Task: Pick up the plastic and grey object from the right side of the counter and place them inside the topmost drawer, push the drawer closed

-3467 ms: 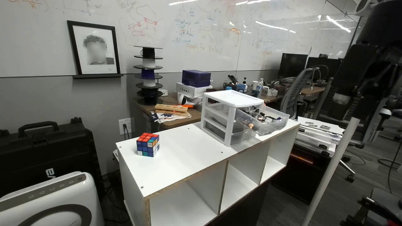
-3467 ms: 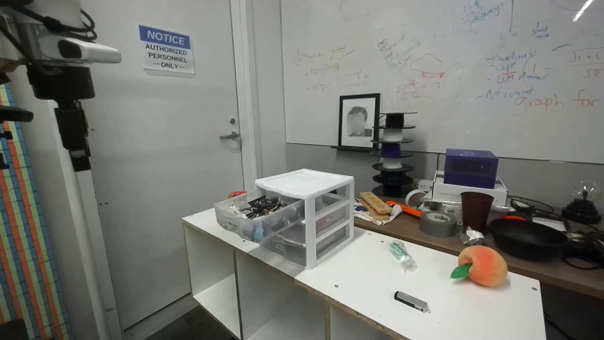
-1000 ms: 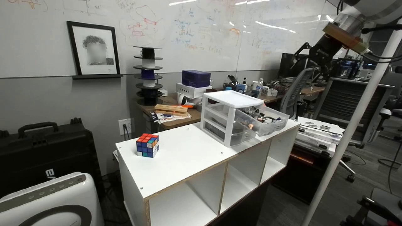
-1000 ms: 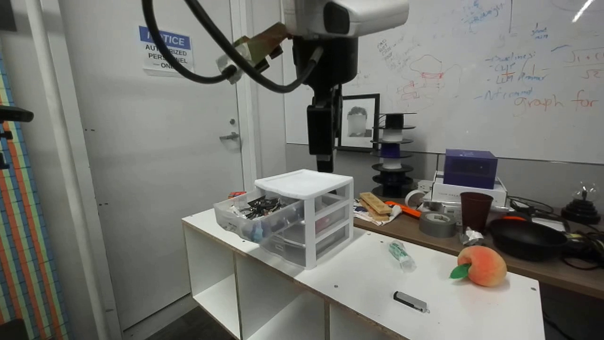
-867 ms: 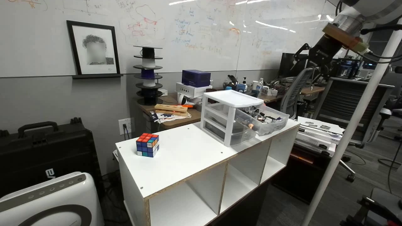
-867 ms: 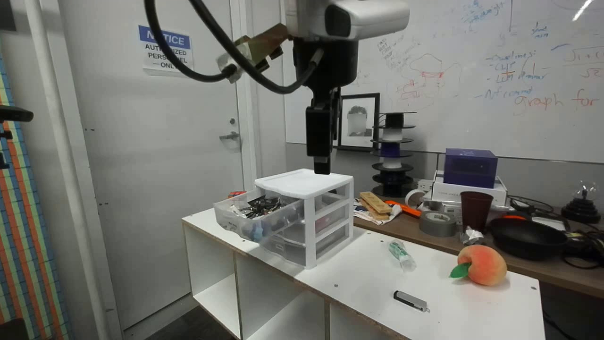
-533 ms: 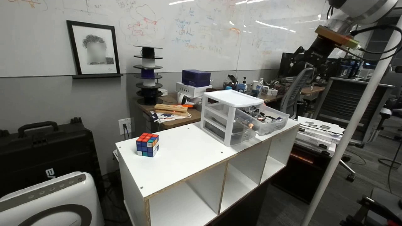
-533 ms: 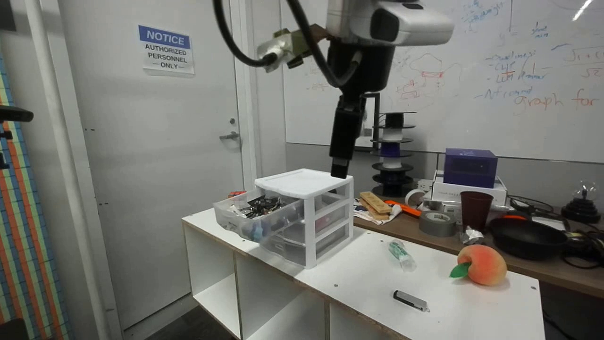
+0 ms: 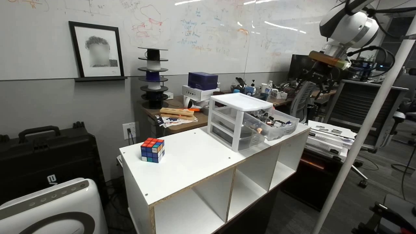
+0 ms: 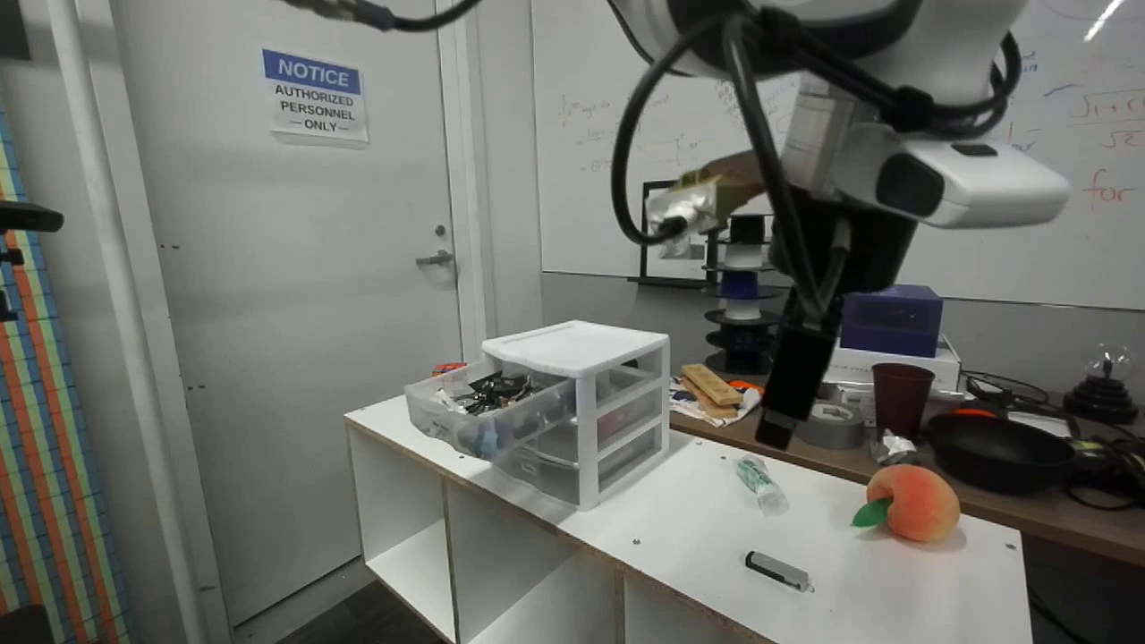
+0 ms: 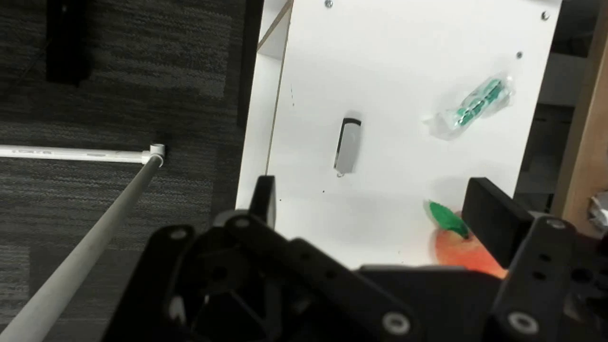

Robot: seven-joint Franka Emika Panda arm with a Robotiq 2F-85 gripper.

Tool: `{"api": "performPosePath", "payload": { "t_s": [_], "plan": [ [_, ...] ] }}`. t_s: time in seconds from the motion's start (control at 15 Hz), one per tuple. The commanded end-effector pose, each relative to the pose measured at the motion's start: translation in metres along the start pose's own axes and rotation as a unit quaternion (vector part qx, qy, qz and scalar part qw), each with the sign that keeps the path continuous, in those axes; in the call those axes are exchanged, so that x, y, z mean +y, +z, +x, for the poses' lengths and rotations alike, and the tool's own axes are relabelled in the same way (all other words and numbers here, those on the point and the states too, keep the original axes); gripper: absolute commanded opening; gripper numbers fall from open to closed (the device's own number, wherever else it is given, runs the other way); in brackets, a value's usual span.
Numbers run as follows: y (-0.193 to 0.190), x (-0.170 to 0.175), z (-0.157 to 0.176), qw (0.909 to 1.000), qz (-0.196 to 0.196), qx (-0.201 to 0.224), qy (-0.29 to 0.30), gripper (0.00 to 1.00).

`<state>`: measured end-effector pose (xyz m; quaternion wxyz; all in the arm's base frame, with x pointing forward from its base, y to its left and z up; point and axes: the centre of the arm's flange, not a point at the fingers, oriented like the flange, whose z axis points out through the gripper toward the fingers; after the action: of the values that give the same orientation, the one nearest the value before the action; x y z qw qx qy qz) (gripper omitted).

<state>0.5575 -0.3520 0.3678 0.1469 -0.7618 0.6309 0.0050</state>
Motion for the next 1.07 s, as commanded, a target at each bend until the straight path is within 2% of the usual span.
{"api": "performPosePath", "payload": {
  "t_s": [0.0, 0.27, 0.33, 0.67, 0.87, 1.0],
  "plan": [
    [0.026, -0.032, 0.043, 0.9993, -0.013, 0.002, 0.036, 1.00],
    [0.065, -0.069, 0.059, 0.9980, -0.041, -0.011, 0.047, 1.00],
    [0.077, -0.092, 0.052, 0.9976, -0.046, -0.011, 0.049, 1.00],
    [0.121, -0.152, 0.029, 0.9956, -0.070, 0.004, 0.063, 1.00],
    [0.136, -0.157, 0.026, 0.9918, -0.092, 0.029, 0.084, 1.00],
    [0.142, -0.157, 0.030, 0.9907, -0.092, 0.033, 0.095, 1.00]
  ]
}}
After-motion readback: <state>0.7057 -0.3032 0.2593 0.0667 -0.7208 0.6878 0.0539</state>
